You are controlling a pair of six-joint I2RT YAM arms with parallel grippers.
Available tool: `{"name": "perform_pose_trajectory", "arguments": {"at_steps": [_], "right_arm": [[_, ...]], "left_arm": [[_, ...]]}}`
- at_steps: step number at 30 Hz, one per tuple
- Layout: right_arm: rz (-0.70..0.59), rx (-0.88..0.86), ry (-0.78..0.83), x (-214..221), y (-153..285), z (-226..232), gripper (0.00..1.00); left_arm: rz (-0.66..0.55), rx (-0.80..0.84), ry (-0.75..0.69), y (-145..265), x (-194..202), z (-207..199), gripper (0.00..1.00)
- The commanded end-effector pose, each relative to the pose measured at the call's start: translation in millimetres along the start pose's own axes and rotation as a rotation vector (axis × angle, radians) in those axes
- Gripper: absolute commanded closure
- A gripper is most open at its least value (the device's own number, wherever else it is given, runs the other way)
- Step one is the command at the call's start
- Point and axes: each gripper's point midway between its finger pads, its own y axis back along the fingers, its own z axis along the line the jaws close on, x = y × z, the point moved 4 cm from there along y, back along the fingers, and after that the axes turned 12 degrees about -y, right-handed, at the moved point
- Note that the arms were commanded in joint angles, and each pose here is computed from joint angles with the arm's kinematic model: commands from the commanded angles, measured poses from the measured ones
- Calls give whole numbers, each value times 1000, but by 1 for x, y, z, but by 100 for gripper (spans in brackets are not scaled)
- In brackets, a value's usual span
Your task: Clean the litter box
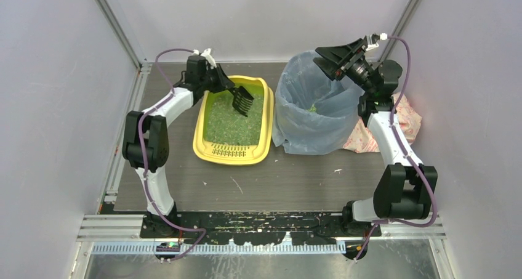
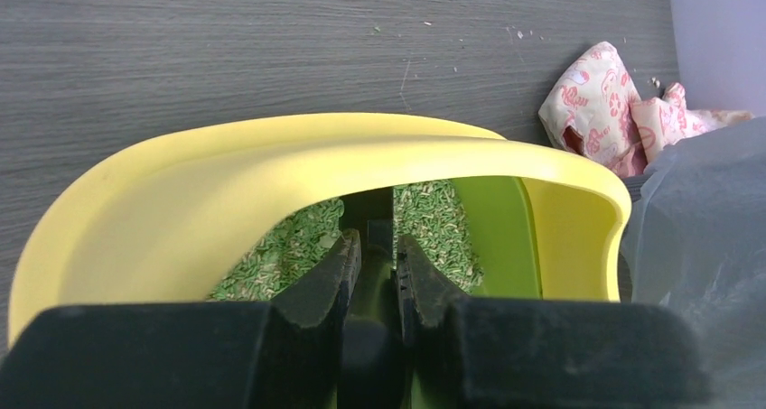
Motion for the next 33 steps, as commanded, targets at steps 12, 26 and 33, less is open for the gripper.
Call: {"name": "perform_pose_trajectory", "arguments": {"at_steps": [12,26,33], "right_arm": [[26,-21,70,25,18,18,36],[18,-11,77,34,27,16,36],[16,-9,80,34,28,17,36]], "left_arm": [[56,250,168,-12,36,-59,100],[-4,427,357,6,16,-86,100],[-10,453,375,5,19,-86,100]]}}
